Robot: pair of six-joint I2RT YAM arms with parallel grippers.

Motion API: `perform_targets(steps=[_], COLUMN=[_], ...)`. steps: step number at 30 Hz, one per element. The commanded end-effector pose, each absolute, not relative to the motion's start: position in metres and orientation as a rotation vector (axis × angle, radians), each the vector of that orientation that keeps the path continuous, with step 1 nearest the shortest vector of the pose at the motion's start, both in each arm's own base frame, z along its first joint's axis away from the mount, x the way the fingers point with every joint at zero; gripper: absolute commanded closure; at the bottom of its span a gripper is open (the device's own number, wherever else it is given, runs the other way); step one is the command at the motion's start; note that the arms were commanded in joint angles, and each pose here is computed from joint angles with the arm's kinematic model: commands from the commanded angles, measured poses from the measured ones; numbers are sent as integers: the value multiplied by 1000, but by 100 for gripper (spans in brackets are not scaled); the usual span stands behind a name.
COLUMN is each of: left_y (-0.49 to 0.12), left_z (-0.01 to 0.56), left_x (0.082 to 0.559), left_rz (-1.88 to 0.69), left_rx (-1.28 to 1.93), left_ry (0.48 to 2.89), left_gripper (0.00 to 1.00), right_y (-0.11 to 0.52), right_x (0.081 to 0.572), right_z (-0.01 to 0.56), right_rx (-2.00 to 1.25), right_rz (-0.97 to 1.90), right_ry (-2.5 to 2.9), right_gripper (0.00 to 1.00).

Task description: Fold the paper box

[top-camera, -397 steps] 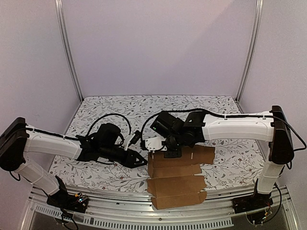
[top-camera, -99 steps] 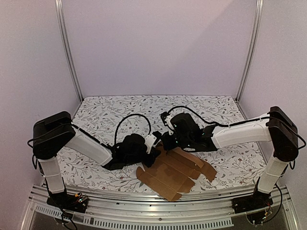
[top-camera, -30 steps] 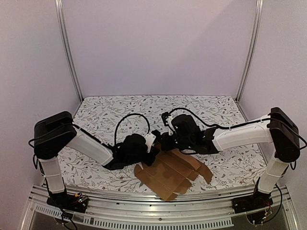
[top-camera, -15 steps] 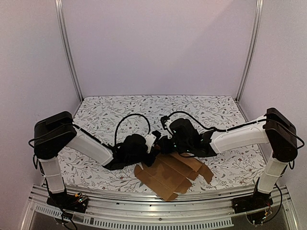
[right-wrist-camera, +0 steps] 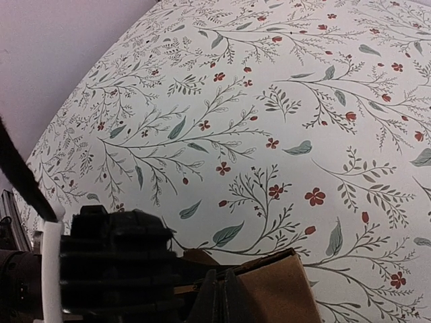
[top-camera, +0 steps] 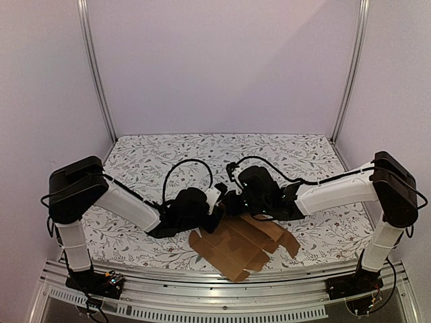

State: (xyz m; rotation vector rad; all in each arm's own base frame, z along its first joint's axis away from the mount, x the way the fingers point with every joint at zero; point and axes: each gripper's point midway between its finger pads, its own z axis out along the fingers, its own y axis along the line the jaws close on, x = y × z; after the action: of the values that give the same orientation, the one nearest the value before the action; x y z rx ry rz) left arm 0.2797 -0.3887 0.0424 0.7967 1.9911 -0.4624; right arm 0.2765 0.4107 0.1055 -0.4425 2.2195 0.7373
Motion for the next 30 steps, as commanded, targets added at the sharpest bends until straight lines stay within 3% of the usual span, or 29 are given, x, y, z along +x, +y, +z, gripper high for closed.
perform_targets(steps=[1, 12, 22, 30], left_y=[-392, -396, -411, -419], left_z=[38, 39, 42, 42], left_x=[277, 270, 256, 253], left_rz=[-429, -384, -460, -492], left_rx=[821, 854, 985, 1025], left_ry=[2001, 1993, 1949, 1941], left_gripper=[100, 100, 100, 100], right_y=[401, 362, 323, 328], right_x=[262, 259, 249, 233], right_z=[96, 130, 131, 121], right_rx=[-468, -421, -477, -549], right_rz=[713, 640, 607, 693], right_ry=[2283, 2216, 2280, 2335], right_gripper=[92, 67, 56, 54])
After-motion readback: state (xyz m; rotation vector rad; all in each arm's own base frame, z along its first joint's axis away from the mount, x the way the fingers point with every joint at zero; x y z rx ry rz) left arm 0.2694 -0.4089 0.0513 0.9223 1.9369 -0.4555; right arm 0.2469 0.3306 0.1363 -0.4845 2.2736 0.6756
